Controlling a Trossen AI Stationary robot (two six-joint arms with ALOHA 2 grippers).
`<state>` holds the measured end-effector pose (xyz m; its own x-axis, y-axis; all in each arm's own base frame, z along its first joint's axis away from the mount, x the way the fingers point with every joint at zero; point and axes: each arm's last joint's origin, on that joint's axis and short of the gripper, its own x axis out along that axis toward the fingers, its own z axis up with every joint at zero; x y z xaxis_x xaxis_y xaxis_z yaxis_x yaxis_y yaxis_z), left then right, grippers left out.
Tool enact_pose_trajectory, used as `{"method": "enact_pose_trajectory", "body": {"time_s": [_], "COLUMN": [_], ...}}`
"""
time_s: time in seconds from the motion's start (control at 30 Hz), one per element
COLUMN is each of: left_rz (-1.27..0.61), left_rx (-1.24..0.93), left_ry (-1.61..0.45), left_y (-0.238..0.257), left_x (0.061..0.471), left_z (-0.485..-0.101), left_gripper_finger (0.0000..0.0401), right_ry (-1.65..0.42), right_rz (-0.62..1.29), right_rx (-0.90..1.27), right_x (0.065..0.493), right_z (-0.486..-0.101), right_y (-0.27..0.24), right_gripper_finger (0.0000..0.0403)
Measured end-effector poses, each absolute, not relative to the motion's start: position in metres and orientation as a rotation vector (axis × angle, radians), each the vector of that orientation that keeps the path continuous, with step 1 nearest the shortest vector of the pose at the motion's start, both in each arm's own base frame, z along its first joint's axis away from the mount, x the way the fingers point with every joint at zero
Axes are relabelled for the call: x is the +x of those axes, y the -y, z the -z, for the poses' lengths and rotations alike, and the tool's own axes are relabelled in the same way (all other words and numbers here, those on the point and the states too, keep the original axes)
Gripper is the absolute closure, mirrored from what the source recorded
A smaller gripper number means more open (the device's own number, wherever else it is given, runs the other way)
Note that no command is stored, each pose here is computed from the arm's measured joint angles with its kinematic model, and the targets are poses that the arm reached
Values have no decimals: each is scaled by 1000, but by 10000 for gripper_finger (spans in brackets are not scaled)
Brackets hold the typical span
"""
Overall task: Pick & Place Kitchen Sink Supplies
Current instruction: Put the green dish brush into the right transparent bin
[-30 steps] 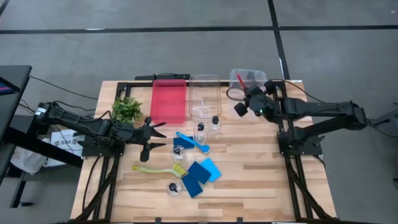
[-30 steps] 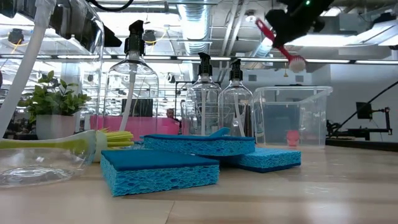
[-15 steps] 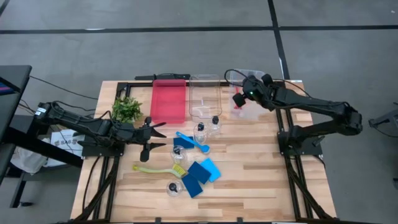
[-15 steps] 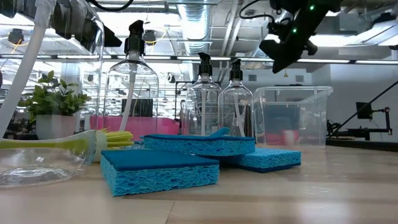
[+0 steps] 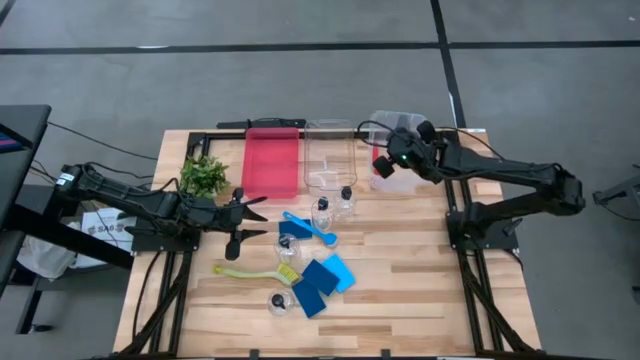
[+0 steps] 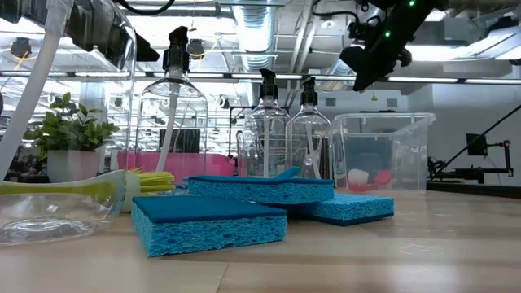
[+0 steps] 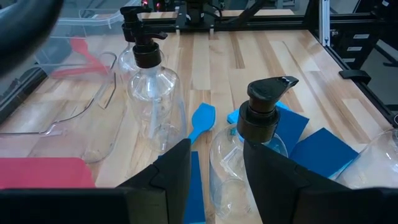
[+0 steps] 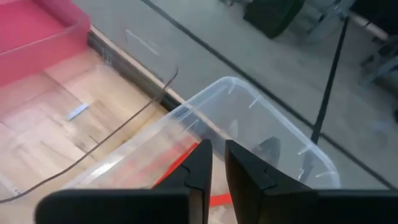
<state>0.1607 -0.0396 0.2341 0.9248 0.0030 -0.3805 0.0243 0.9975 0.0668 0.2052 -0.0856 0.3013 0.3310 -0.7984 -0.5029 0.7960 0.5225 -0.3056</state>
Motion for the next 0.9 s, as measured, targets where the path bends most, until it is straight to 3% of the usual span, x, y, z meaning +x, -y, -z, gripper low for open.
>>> {"method": "enact_pose_trajectory", "body": {"time_s": [0.43,0.7,0.9], "left_rz": [11,11,11], "left_rx": [71,71,70], "left_ry": [-391,-391,-387], "left_y": [40,40,40], "left_x": [161,161,161], "left_z": [-234,-234,-234], "left_gripper_finger": [252,252,252], "right_ry": [-417,-372,-364], "right_rz": [958,644,389], "right_rx": [-109,-81,-192], "right_x": [177,141,132], "right_z": [-316,-244,-210], "right_y": [8,-48,-81], "right_gripper_finger": [371,374,380]}}
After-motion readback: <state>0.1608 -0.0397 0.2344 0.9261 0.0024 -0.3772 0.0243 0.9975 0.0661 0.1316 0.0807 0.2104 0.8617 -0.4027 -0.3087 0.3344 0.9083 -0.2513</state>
